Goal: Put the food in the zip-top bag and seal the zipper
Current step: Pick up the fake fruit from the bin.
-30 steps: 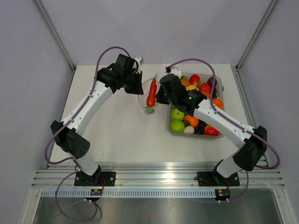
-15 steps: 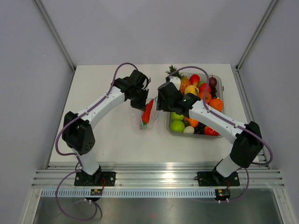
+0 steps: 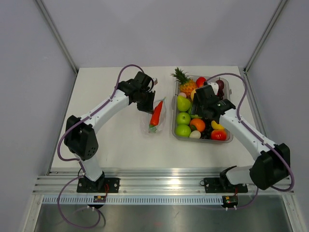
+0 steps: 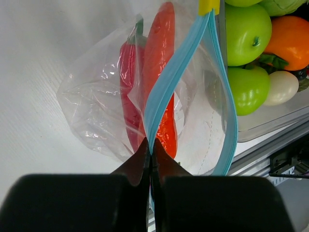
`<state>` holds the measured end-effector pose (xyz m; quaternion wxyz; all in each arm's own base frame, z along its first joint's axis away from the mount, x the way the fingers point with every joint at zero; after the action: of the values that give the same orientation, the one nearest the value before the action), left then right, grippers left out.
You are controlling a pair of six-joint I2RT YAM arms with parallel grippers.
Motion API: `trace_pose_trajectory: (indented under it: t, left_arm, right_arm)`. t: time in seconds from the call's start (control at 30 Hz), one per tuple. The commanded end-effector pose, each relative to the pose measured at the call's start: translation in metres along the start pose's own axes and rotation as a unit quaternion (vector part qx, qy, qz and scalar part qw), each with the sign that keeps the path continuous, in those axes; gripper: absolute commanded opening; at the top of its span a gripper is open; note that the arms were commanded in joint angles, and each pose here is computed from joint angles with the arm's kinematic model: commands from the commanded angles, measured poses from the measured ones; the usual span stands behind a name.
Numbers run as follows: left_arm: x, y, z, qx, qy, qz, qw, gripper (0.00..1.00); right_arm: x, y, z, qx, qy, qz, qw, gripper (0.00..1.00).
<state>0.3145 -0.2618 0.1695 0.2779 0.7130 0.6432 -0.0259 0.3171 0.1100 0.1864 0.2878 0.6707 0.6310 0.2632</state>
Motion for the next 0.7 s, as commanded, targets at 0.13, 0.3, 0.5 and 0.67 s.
trace_pose_trajectory:
  t: [0.13, 0.3, 0.5, 0.67]
  left_arm:
    - [-0.016, 0.011, -0.008, -0.019, -0.038, 0.004, 0.999, 0.00]
    - [-0.016, 0.011, -0.011, -0.021, -0.037, 0.005, 0.999, 0.00]
    - [-0.019, 0.013, -0.010, -0.020, -0.040, 0.004, 0.999, 0.00]
    - [-0.020, 0.014, -0.009, -0.018, -0.042, 0.004, 0.999, 0.00]
  right_arm:
    - [0.012, -0.044, 0.027, 0.092, 0.042, -0.113, 0.988, 0.76]
    - [0.004, -0.066, 0.048, 0.138, 0.042, -0.142, 0.979, 0.77]
    - [-0.001, -0.087, 0.063, 0.161, 0.065, -0.131, 0.976, 0.76]
    - [-0.004, -0.096, 0.070, 0.176, 0.066, -0.128, 0.974, 0.77]
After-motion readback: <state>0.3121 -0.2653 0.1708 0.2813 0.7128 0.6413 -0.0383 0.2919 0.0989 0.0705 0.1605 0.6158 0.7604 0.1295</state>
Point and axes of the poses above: each gripper's point midway between its finger pads, its own z axis out along the fingers, its own x axis along the line the jaws close on, y = z × x, the point moved 1 cm from there along -z, back along the fingers, and after that the axes turned 10 degrees about -z, right-handed, at the moved point
